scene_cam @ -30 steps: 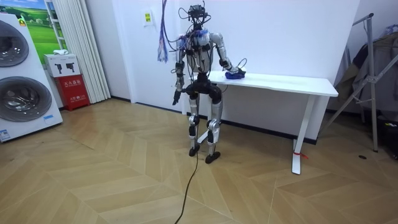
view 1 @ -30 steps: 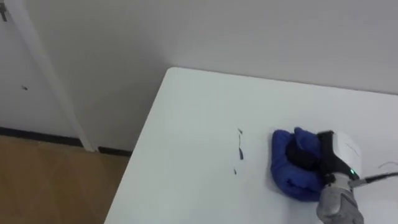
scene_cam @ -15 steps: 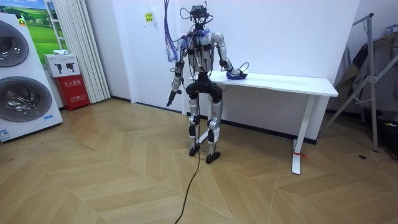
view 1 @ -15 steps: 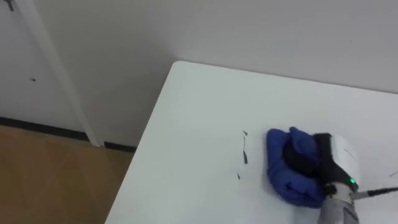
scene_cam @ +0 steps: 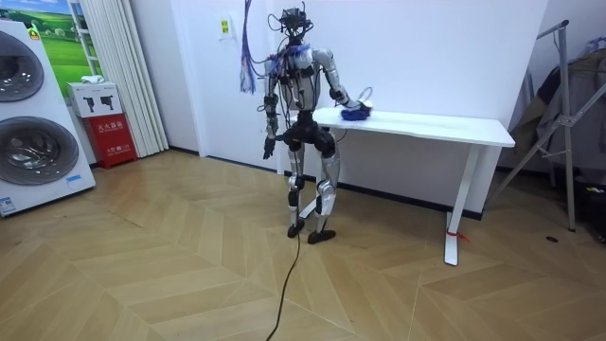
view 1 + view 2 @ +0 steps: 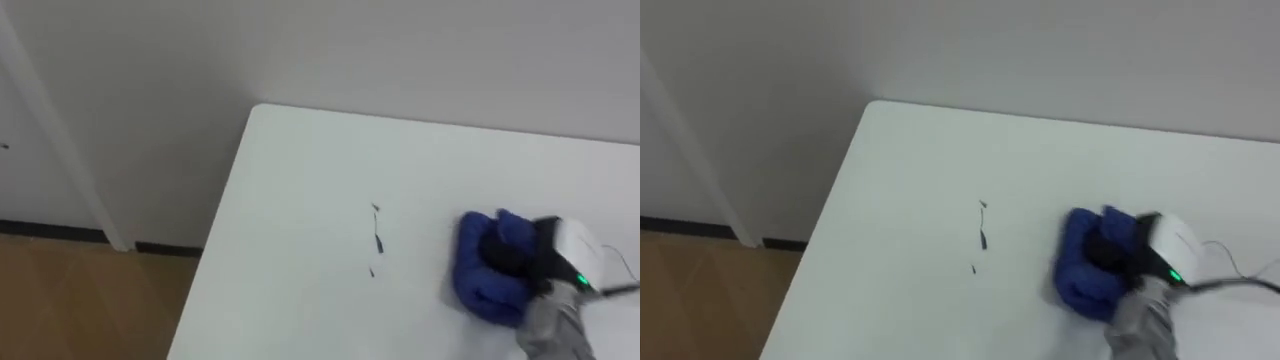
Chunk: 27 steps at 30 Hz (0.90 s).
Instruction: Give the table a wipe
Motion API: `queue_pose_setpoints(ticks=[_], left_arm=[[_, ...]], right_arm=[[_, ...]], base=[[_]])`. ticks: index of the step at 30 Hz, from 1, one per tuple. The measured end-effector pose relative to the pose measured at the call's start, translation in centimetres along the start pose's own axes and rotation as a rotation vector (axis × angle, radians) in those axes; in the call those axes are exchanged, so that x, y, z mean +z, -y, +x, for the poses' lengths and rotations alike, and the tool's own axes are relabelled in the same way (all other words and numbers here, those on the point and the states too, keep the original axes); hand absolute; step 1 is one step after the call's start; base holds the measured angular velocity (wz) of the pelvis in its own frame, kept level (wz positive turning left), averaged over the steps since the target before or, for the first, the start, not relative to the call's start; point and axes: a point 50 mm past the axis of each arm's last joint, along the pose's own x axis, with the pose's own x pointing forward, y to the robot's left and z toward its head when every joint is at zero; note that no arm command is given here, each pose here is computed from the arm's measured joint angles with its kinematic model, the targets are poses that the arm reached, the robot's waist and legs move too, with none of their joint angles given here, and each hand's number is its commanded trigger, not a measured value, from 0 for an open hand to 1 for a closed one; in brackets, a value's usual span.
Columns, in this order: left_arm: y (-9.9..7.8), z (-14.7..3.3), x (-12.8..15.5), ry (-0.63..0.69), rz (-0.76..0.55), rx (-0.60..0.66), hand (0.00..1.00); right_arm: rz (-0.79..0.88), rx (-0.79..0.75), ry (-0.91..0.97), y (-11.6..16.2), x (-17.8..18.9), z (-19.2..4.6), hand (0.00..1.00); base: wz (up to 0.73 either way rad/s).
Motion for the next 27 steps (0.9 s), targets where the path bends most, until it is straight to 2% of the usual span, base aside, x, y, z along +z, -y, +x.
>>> queue_pose_setpoints(ticks=[2, 4, 8, 12, 14, 16, 18, 20, 22, 24, 27], left_arm=[[-0.1, 0.3, 1.8, 0.065, -0.008, 0.002, 0.00], [-0.5, 0.4, 2.0, 0.078, -0.021, 0.015, 0.00], [-3.0, 0.6, 0.0, 0.026, -0.016, 0.083, 0.00], [-6.5, 0.6, -1.4, 0.010, -0.014, 0.179, 0.00], [-8.2, 0.3, -2.7, -0.004, -0.037, 0.234, 0.00], [-7.4, 0.1, -3.4, -0.024, -0.066, 0.215, 0.00], [-4.9, -0.2, -3.4, -0.029, -0.098, 0.152, 0.00], [-3.0, -0.5, -3.7, -0.046, -0.115, 0.106, 0.00], [-2.2, -0.6, -3.7, -0.049, -0.118, 0.080, 0.00], [-1.2, -0.7, -3.9, -0.062, -0.099, 0.032, 0.00], [-0.9, -0.8, -3.6, -0.061, -0.091, 0.024, 0.00]], right_arm=[[-0.030, 0.029, 0.167, -0.4, 4.7, 1.1, 1.00], [-0.053, 0.015, 0.206, 0.1, 5.6, 1.9, 1.00], [0.086, -0.086, 0.101, 0.2, 2.4, 1.2, 1.00], [0.134, -0.120, -0.037, -0.6, -3.3, -1.8, 1.00], [0.113, -0.144, -0.127, 0.0, -7.1, -3.7, 1.00], [0.055, -0.153, -0.175, 1.2, -9.4, -4.2, 1.00], [0.013, -0.162, -0.209, 2.8, -10.4, -3.9, 1.00], [-0.004, -0.148, -0.206, 3.5, -9.9, -3.3, 1.00], [0.004, -0.120, -0.142, 3.8, -7.6, -2.0, 1.00], [0.014, -0.119, 0.013, 5.2, -2.9, 0.7, 1.00], [-0.009, -0.156, 0.155, 6.4, 1.7, 2.4, 1.00]], base=[[0.03], [0.48], [0.91], [1.07], [-0.14], [-0.45], [-0.20], [-0.33], [-0.45], [-0.41], [-0.45]])
